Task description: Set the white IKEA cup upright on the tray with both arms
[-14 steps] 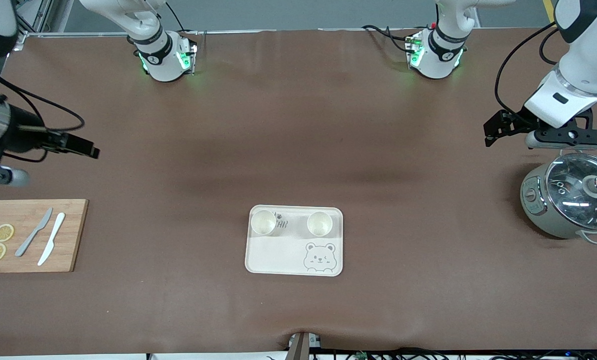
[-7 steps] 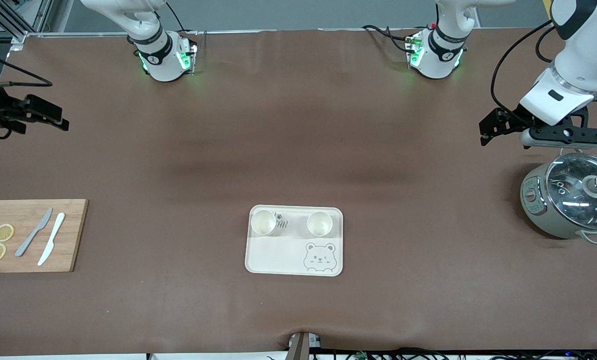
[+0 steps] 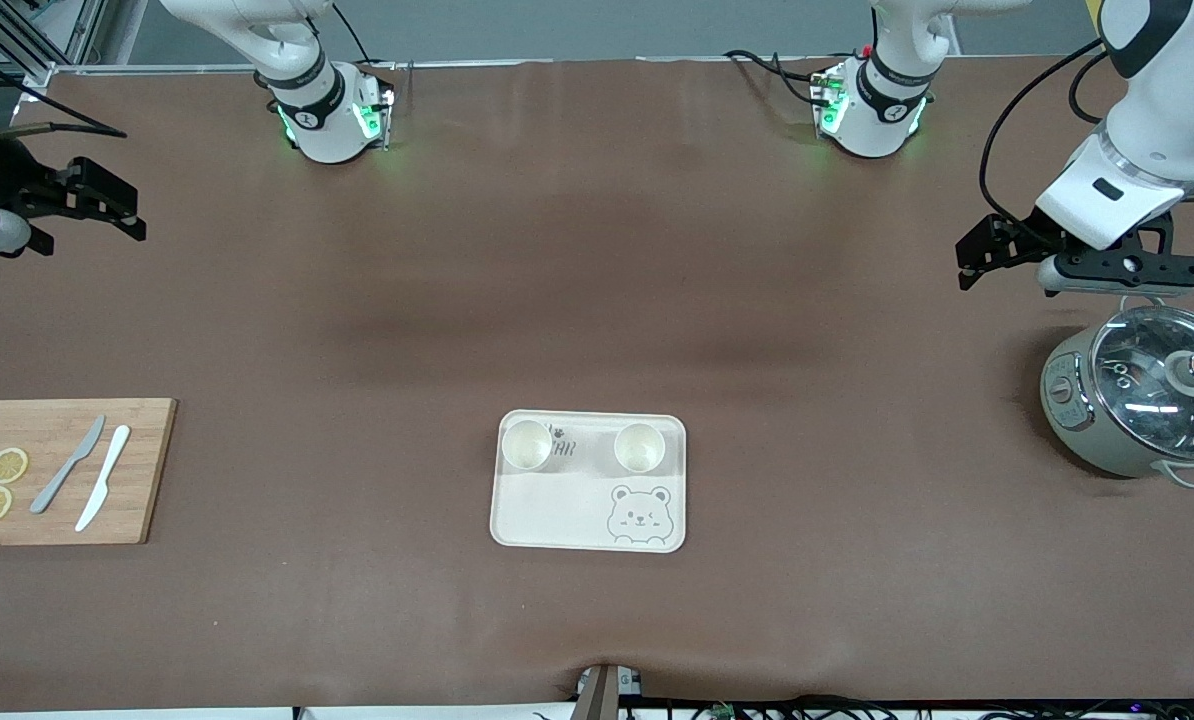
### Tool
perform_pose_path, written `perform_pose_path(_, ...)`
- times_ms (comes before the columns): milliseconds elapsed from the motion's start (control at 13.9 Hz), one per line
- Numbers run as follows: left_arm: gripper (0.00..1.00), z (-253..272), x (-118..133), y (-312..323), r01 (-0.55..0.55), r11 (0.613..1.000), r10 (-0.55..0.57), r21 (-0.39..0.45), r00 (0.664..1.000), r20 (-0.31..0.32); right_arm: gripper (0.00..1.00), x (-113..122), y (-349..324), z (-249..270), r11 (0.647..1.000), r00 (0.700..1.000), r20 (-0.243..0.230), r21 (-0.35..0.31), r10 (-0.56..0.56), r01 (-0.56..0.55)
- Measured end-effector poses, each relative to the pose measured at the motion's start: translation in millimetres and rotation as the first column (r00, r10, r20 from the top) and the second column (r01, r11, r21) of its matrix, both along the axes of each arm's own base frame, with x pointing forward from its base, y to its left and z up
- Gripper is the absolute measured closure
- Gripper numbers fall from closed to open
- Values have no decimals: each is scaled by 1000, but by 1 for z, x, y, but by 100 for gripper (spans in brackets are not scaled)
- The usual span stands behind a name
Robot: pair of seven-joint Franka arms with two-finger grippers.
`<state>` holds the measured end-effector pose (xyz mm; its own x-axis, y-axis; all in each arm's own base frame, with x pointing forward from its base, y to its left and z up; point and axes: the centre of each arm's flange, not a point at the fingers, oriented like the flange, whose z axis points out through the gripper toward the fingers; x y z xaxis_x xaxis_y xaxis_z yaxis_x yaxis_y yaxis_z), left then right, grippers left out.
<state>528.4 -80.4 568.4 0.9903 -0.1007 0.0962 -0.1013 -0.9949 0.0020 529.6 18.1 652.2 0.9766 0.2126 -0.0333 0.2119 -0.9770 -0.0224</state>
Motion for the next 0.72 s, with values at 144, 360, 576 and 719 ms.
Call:
perform_pose_path(144,0,0,0,0,0,1000,0,0,1000,-1,0,0,-2,0,1000,1000,-1,-1,21,-21)
perform_pose_path(360,0,0,-1,-2,4,1000,-4,1,1000,-3,0,0,-2,-1,1000,1000,-2,-3,23,-23)
perform_pose_path(576,0,0,-1,-3,5,1000,-5,1,1000,-4,0,0,-4,3,1000,1000,5,-5,20,-20)
perform_pose_path(719,0,-1,-1,-3,5,1000,-5,1,1000,-5,0,2,-3,3,1000,1000,5,-4,22,-22)
